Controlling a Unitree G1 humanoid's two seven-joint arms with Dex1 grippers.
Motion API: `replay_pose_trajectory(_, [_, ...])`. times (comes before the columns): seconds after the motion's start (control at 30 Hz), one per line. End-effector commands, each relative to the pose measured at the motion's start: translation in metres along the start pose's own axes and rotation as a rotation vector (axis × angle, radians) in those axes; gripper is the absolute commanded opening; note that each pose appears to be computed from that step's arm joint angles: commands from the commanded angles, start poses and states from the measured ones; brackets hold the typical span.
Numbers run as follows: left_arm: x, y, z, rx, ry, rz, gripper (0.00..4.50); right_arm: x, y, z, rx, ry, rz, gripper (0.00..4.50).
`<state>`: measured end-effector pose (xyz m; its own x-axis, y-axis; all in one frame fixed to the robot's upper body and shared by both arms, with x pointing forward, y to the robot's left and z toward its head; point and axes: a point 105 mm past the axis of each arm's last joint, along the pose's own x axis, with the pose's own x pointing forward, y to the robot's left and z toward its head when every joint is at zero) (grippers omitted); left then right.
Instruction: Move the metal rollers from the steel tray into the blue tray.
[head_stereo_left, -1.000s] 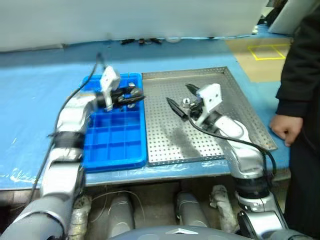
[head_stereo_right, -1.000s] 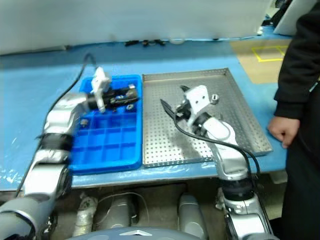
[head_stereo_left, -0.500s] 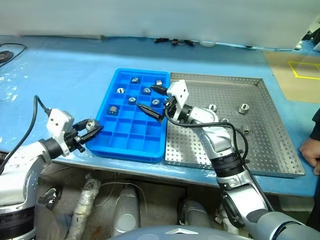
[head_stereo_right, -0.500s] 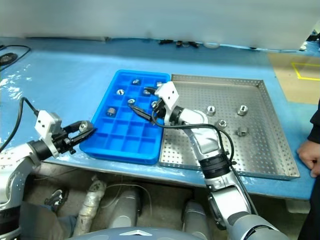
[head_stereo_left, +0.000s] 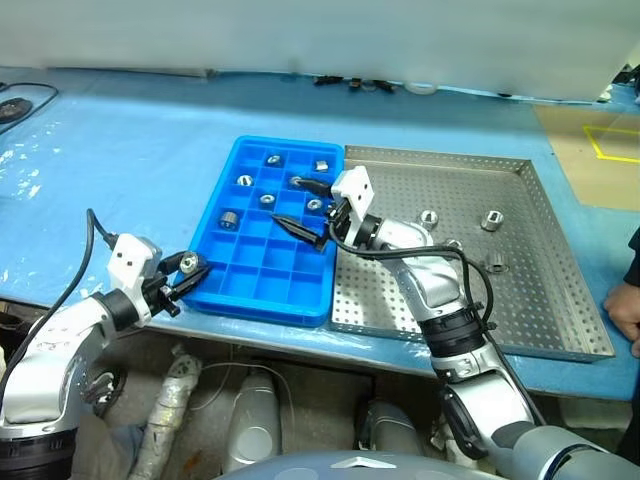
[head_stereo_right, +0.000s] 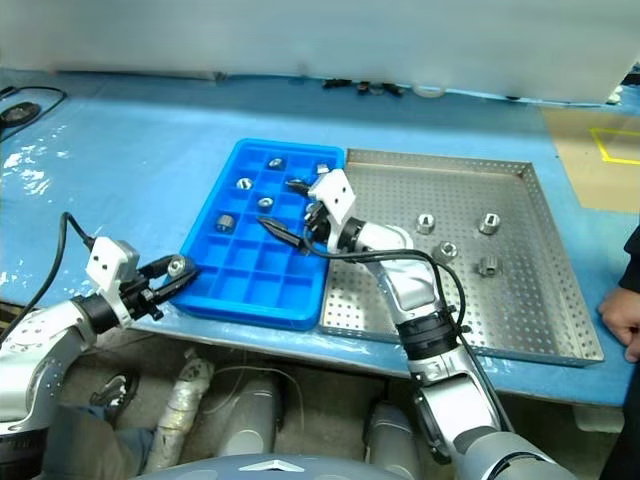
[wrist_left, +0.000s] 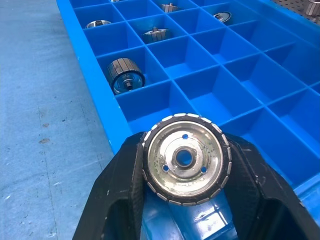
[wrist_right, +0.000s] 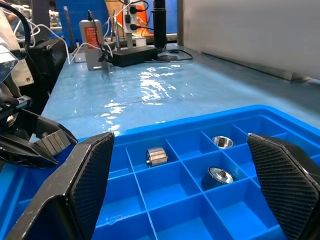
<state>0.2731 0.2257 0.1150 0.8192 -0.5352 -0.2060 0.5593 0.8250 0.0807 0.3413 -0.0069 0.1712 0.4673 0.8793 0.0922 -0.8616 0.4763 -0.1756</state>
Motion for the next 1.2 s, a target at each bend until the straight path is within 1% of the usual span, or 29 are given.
replay_pose_trajectory(0.03, [0.000,0.000,-0.005,-0.020,0.009,-0.027,2.52,-0.002,0.000,0.015,-0.021,-0.053,-0.007,4.50])
replay_pose_trajectory(0.13, [0.001,0.002,-0.003,0.002,0.023,-0.023,3.39,-0.002,-0.001,0.015,-0.021,-0.053,-0.015,4.50])
replay_pose_trajectory(0.27, [0.004,0.007,0.006,0.011,0.012,-0.025,3.39,-0.004,-0.002,0.014,-0.026,-0.051,-0.025,4.50])
replay_pose_trajectory(0.37, [0.007,0.014,0.026,0.030,-0.042,-0.016,3.39,-0.006,-0.004,0.013,-0.031,-0.046,-0.037,4.50])
replay_pose_trajectory(0.47, [0.019,0.020,0.054,0.047,-0.115,-0.043,3.39,-0.011,-0.008,0.013,-0.040,-0.043,-0.065,4.50])
replay_pose_trajectory(0.57, [0.042,0.019,0.076,0.048,-0.172,-0.102,3.39,-0.019,-0.016,0.018,-0.047,-0.054,-0.116,4.50])
replay_pose_trajectory(0.67, [0.078,0.010,0.089,0.057,-0.196,-0.191,3.39,-0.029,-0.028,0.022,-0.070,-0.055,-0.190,4.50])
replay_pose_trajectory(0.8, [0.132,-0.012,0.093,0.092,-0.187,-0.328,3.39,-0.047,-0.040,0.026,-0.104,-0.051,-0.300,4.50])
replay_pose_trajectory(0.9, [0.171,-0.032,0.104,0.101,-0.205,-0.401,3.39,-0.064,-0.047,0.028,-0.123,-0.046,-0.395,4.50])
replay_pose_trajectory(1.0, [0.206,-0.067,0.122,0.099,-0.221,-0.485,3.39,-0.086,-0.048,0.028,-0.140,-0.031,-0.498,4.50])
replay_pose_trajectory(1.1, [0.228,-0.101,0.130,0.129,-0.218,-0.536,3.39,-0.103,-0.044,0.029,-0.151,-0.016,-0.579,4.50])
replay_pose_trajectory(1.2, [0.237,-0.130,0.132,0.130,-0.206,-0.608,3.39,-0.117,-0.040,0.029,-0.156,-0.004,-0.649,4.50])
